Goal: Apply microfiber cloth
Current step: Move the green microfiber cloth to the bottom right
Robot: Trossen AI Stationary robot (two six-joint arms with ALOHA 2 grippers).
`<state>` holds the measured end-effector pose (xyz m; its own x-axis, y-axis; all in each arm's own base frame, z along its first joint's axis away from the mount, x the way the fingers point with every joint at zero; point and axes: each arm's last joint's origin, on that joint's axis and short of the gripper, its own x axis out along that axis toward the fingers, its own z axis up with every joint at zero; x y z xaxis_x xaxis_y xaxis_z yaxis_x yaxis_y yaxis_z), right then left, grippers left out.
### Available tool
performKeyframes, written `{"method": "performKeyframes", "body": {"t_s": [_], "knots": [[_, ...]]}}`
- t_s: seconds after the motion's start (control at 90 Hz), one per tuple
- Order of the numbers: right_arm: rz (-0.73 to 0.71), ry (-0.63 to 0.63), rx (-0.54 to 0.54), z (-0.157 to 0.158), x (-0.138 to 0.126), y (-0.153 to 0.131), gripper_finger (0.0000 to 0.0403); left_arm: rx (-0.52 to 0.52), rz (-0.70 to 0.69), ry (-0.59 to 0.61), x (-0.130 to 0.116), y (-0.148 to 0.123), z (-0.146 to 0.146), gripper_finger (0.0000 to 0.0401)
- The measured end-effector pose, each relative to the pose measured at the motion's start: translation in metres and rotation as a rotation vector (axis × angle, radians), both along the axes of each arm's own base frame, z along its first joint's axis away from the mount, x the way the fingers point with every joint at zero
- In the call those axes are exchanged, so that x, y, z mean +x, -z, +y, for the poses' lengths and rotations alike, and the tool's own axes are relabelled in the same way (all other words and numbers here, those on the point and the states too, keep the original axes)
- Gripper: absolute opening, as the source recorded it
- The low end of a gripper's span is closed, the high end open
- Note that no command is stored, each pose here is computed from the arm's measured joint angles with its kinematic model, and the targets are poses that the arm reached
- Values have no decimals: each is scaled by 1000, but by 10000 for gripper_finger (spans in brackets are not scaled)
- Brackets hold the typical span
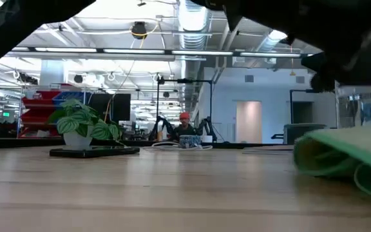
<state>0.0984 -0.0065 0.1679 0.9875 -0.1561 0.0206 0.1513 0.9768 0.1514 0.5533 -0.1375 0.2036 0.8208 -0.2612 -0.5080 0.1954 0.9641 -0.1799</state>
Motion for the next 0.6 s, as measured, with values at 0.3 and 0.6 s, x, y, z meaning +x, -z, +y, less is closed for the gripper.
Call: {"method": "performKeyframes", "body": {"t_s": [0.3,0.6], "knots": [[-1,0,0,0,0,0,0,112,67,-18,-27,-47,2,249],[-1,0,0,0,0,0,0,140,100,-103,-84,-49,-22,249]]}}
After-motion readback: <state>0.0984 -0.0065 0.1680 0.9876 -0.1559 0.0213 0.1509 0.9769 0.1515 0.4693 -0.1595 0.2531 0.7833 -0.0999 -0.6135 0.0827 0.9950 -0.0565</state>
